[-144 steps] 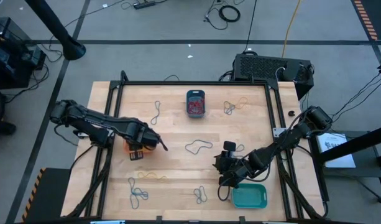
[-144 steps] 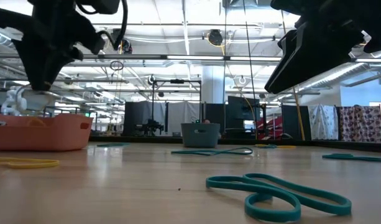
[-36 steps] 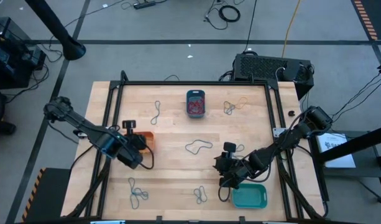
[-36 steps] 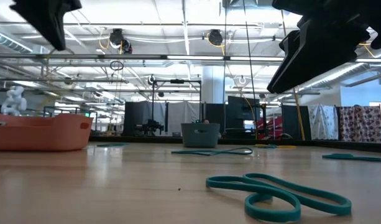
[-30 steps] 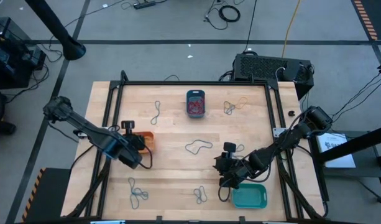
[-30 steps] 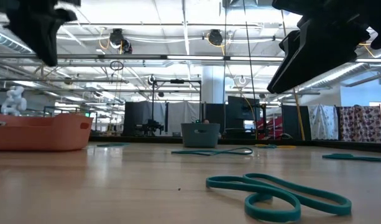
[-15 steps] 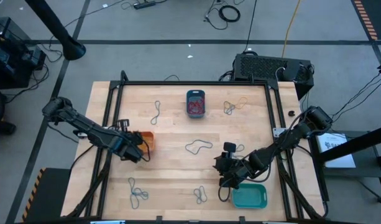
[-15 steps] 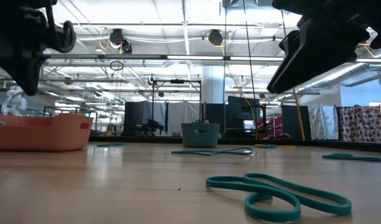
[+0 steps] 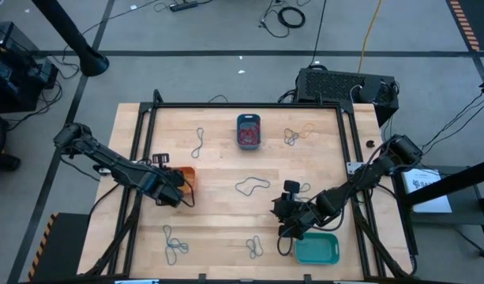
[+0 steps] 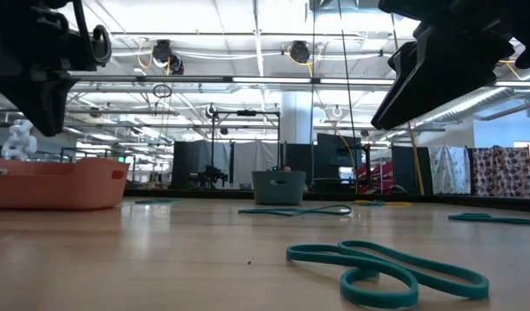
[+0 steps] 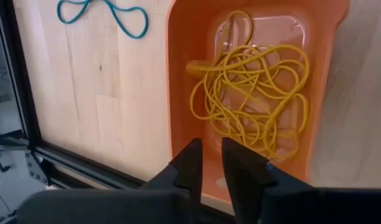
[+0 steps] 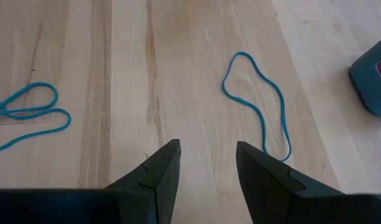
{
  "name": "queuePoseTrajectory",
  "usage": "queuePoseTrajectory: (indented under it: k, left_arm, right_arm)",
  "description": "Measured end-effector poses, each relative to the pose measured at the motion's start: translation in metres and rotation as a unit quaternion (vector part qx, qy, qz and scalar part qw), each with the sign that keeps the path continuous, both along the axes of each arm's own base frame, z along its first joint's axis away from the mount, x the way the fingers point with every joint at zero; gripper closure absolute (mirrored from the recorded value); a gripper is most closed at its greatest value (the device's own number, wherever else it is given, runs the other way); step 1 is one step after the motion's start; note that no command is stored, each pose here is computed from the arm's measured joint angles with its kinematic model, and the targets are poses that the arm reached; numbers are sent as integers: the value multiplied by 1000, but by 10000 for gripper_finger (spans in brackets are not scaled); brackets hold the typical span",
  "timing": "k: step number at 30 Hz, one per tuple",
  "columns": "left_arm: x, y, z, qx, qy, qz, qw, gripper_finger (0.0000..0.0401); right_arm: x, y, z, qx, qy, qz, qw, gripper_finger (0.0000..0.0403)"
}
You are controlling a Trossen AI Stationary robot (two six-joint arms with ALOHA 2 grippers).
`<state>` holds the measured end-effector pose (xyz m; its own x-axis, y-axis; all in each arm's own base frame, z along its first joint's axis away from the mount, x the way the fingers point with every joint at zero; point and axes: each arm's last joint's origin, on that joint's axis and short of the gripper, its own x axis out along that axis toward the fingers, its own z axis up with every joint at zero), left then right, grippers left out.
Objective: Sort rubber bands into baskets
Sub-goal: Put the bottom yellow rubber band into the orange bin, then put the yellow rubber band into the orange bin
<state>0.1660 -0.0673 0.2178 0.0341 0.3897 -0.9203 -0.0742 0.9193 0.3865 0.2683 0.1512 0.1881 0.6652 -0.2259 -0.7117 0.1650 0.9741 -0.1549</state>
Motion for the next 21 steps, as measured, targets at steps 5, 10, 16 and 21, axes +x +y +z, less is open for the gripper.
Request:
queuePoseTrajectory:
  k: [5,10,16,21]
  left_arm:
    - [1,0,0,-2,-4,1,1000,306]
    - [5,-1,0,-11,-34,28,999,295]
    - [27,-6,0,-50,-135,18,989,294]
    - [53,-16,6,-76,-249,-81,962,294]
  right_arm:
    - [0,0,0,-1,0,1,1000,252]
    - [-4,-7,6,-43,17,22,999,252]
    - [-23,-52,48,-53,19,-43,997,252]
    - [-44,-109,74,-35,20,-160,986,252]
